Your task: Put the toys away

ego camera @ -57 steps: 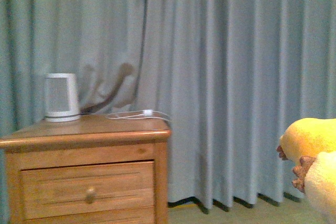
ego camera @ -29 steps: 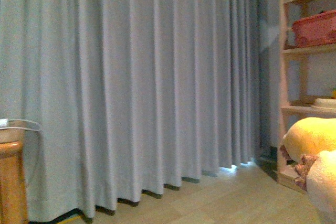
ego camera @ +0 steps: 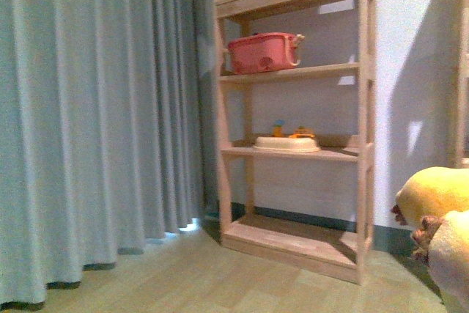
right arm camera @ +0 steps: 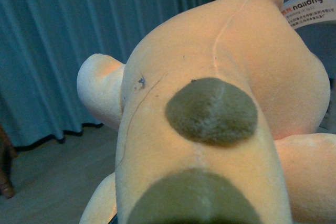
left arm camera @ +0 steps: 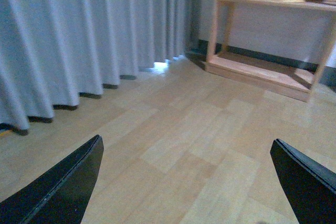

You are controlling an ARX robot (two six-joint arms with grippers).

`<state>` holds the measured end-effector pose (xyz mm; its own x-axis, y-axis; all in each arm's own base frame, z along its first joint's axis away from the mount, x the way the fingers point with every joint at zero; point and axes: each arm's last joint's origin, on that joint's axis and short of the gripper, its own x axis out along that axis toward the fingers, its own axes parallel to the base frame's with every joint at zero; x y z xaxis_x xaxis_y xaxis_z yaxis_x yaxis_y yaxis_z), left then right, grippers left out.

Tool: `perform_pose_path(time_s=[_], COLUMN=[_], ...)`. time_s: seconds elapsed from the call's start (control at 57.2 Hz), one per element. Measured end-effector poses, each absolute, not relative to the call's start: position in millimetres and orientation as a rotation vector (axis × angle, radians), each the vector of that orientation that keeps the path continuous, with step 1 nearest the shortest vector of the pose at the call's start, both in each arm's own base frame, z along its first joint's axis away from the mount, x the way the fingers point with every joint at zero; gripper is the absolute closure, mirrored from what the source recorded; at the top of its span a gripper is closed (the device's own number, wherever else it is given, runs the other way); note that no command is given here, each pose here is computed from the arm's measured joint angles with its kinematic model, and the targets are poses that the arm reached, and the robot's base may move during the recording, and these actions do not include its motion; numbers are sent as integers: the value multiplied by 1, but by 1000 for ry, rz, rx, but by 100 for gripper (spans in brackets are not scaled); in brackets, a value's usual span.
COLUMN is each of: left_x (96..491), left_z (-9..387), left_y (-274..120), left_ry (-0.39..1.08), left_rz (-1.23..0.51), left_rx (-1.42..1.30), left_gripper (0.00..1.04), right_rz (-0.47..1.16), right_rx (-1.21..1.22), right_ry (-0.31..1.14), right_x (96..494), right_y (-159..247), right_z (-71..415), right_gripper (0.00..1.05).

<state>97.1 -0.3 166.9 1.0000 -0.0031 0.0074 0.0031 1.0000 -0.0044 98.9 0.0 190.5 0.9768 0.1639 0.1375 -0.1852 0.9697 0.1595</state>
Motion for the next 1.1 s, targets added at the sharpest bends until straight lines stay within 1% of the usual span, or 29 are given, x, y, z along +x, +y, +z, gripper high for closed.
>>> perform_pose_path(time_s=[1.102], left_x=[97], left_z=[167], left_y=[0], left_ry=[-7], left_rz=[-2], left_rx=[-4], left_gripper=[6], right_rz=[180], right_rx=[172], right_ry=[-121], right_x=[99], right_y=[0], right_z=[189], right_gripper=[87])
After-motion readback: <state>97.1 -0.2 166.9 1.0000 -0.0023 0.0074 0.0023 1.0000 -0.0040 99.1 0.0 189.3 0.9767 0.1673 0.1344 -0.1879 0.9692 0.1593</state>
